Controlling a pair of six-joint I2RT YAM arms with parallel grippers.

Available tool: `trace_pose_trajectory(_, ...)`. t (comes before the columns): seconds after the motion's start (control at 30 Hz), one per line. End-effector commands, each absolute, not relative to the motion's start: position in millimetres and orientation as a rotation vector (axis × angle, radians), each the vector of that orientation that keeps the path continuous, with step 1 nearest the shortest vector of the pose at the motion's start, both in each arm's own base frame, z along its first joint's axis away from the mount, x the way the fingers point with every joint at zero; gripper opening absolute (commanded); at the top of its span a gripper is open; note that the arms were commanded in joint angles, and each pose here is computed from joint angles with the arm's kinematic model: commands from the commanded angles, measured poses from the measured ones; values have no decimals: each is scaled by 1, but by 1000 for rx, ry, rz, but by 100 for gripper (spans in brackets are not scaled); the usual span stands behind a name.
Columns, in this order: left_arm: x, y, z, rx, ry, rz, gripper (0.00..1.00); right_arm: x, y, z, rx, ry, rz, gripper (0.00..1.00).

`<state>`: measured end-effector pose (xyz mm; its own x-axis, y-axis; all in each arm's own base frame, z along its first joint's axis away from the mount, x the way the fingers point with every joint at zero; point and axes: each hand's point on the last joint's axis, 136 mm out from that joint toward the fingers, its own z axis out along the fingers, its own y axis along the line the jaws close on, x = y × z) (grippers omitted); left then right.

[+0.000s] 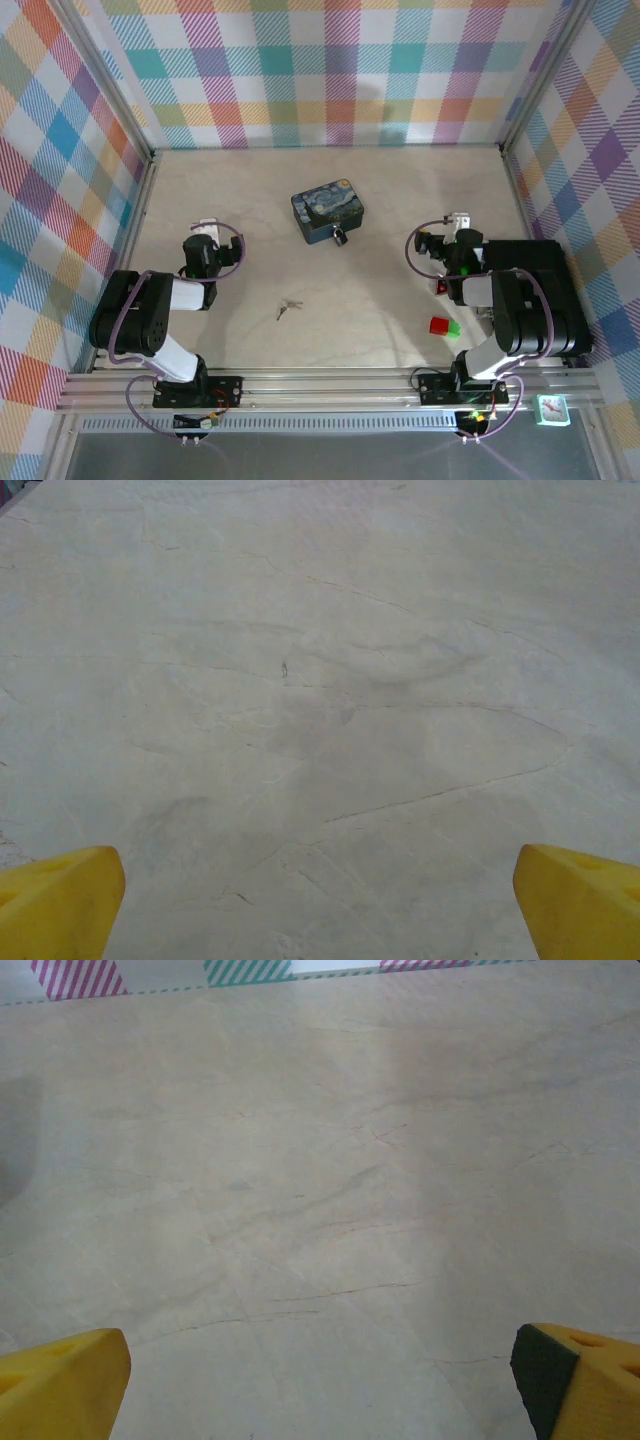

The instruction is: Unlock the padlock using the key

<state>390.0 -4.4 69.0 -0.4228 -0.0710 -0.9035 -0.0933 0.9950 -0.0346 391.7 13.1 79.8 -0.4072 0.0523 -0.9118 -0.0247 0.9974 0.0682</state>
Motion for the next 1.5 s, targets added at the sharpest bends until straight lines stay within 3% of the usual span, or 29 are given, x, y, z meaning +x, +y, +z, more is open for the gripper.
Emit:
trace_pose_trajectory(0.0,400,-6,82,-120,1959,19,100,398,17,92,-7,1950,104,99)
trace_pose_trajectory(0.8,399,-5,82,-121,1957,21,100,399,20,93,-23,1961,119,99)
trace_pose_trajectory(1.1,409,-6,132,-159,2032,108,100,395,21,156,81,2033,150,99)
trace_pose_trajectory(1.3,416,-47,178,-293,2030,-232,100,372,77,177,157,2192,447,98)
trace_pose_trajectory(1.47,408,-102,162,-313,2139,-559,100,343,145,151,89,2378,694,93)
